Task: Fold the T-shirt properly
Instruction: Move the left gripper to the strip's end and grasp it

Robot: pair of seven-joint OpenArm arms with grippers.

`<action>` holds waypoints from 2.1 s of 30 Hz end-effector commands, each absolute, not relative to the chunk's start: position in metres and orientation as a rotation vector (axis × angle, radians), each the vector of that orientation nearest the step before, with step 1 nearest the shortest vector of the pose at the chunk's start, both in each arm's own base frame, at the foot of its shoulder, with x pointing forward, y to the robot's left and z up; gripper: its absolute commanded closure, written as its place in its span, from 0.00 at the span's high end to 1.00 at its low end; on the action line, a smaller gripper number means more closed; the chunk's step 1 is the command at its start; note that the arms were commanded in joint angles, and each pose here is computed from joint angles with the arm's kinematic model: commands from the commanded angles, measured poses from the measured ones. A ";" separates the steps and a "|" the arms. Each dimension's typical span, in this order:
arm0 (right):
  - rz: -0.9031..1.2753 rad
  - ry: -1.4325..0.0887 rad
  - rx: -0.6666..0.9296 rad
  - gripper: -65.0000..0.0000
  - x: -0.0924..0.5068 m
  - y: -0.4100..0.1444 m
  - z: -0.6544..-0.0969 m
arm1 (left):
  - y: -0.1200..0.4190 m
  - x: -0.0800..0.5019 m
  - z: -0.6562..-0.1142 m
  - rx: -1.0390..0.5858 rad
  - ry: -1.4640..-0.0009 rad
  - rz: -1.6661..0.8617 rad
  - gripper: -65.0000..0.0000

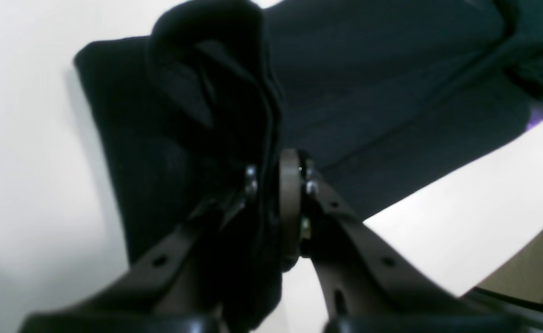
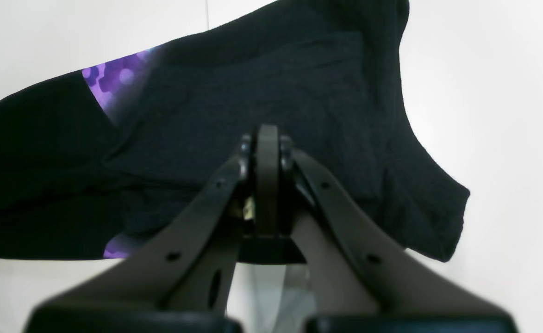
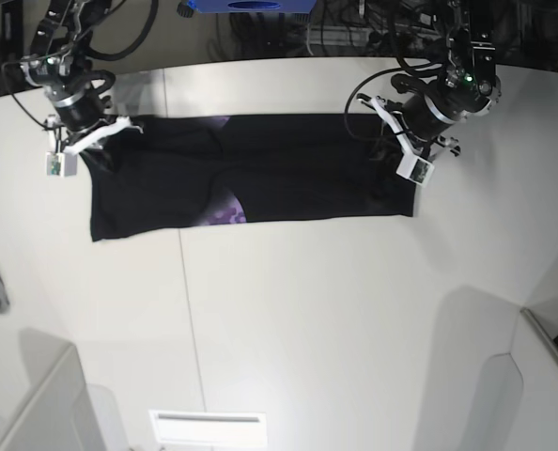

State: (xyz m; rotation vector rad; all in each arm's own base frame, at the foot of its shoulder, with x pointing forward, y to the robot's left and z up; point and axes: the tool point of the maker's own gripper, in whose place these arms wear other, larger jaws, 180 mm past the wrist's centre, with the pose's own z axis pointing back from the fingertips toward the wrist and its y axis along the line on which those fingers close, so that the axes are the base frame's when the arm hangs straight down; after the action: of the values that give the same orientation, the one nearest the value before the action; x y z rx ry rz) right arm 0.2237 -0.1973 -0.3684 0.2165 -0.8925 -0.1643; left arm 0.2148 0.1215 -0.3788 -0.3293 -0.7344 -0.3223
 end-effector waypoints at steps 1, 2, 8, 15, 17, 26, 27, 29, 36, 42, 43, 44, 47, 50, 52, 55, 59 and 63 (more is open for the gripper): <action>-0.160 -0.942 0.215 0.00 0.230 -0.199 -0.356 | 0.116 0.221 -0.368 -0.347 -0.780 -0.319 0.00; -0.160 -0.942 0.215 0.00 0.230 -0.199 -0.356 | 0.114 0.222 -0.368 -0.350 -0.783 -0.314 0.00; -0.160 -0.942 0.215 0.00 0.230 -0.199 -0.356 | 0.107 0.222 -0.368 -0.369 -0.787 -0.301 0.00; -0.160 -0.942 0.215 0.00 0.230 -0.199 -0.356 | 0.102 0.231 -0.362 -0.383 -0.812 -0.293 0.00; -0.160 -0.942 0.215 0.00 0.230 -0.199 -0.356 | 0.094 0.232 -0.360 -0.399 -0.815 -0.311 0.00; -0.160 -0.939 0.215 0.00 0.229 -0.199 -0.357 | 0.055 0.239 -0.357 -0.468 -0.810 -0.338 0.00; -0.160 -0.939 0.215 0.00 0.229 -0.199 -0.357 | 0.052 0.239 -0.357 -0.473 -0.810 -0.342 0.00; -0.162 -0.939 0.212 0.00 0.229 -0.200 -0.357 | 0.045 0.244 -0.352 -0.487 -0.825 -0.355 0.00; -0.188 -0.947 0.179 0.00 0.226 -0.215 -0.355 | 0.026 0.243 -0.360 -0.528 -0.794 -0.385 0.00; -0.188 -0.945 0.179 0.00 0.226 -0.216 -0.355 | 0.013 0.241 -0.371 -0.554 -0.755 -0.411 0.00; -0.188 -0.945 0.179 0.00 0.226 -0.216 -0.355 | 0.012 0.241 -0.373 -0.555 -0.750 -0.410 0.00; -0.188 -0.947 0.179 0.00 0.227 -0.216 -0.355 | 0.012 0.243 -0.373 -0.556 -0.752 -0.409 0.00; -0.188 -0.945 0.178 0.00 0.226 -0.216 -0.356 | 0.004 0.246 -0.370 -0.572 -0.763 -0.397 0.00; -0.188 -0.945 0.178 0.00 0.226 -0.216 -0.356 | 0.000 0.246 -0.368 -0.584 -0.767 -0.390 0.00; -0.188 -0.946 0.178 0.00 0.227 -0.216 -0.355 | -0.003 0.249 -0.368 -0.591 -0.767 -0.383 0.00; -0.188 -0.946 0.178 0.00 0.227 -0.216 -0.355 | -0.010 0.249 -0.372 -0.608 -0.750 -0.388 0.00; -0.188 -0.946 0.178 0.00 0.227 -0.216 -0.355 | -0.018 0.245 -0.375 -0.613 -0.733 -0.398 0.00; -0.187 -0.957 0.179 0.00 0.231 -0.216 -0.353 | -0.030 0.248 -0.372 -0.623 -0.728 -0.385 0.00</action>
State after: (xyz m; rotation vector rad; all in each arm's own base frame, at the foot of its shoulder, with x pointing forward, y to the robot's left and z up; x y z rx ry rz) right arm 0.2233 -0.2134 -0.3652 0.1811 -0.9063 -0.1973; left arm 0.2392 -0.0212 -0.3883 -0.5798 -0.6721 -0.3835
